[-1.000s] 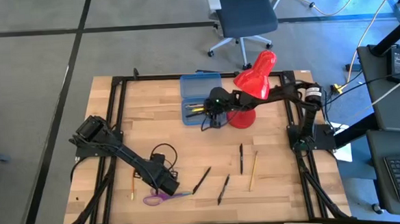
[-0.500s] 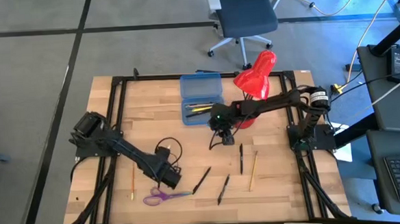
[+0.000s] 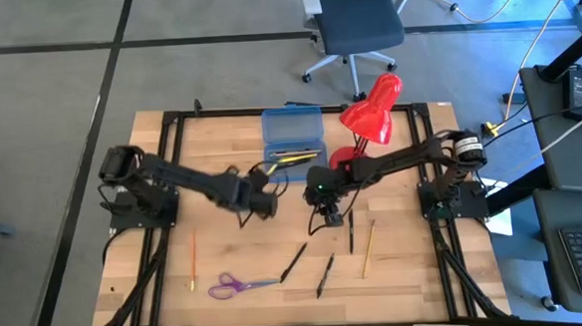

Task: Pick & place school supplies into a supply box
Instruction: Put the yellow pen into the blue supply box, then put the black pen into the blue supply box, then put the orange pencil into the blue supply box

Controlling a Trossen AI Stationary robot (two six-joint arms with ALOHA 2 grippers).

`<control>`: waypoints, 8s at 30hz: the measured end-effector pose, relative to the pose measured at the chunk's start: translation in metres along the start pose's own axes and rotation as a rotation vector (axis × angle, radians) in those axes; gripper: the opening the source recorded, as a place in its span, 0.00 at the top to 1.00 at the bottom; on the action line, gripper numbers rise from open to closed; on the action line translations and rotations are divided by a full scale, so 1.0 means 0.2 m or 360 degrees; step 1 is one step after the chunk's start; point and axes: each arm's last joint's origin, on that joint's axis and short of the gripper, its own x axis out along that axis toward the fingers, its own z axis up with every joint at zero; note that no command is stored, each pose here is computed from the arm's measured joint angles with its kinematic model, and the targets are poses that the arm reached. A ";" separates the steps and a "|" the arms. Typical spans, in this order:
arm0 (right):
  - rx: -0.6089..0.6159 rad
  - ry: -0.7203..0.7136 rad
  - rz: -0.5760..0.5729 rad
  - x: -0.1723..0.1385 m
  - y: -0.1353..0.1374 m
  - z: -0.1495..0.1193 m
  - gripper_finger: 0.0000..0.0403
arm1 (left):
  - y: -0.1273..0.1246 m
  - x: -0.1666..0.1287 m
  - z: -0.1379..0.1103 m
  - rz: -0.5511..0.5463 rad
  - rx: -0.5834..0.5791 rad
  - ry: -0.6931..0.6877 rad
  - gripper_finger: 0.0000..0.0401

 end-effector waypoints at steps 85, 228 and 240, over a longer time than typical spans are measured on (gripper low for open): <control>0.1618 0.0207 -0.0324 -0.13 0.29 -0.45 0.62 | 0.30 0.61 0.42 -0.0518 0.0741 -0.0129 0.60; -0.0134 -0.0499 -0.0751 0.08 -0.47 -0.11 0.76 | -0.20 -0.40 -0.70 0.0329 -0.1110 0.1167 0.63; -0.0136 -0.0518 -0.0757 0.08 -0.47 -0.11 0.65 | -0.39 -0.39 -0.97 0.0360 -0.1166 0.1428 0.64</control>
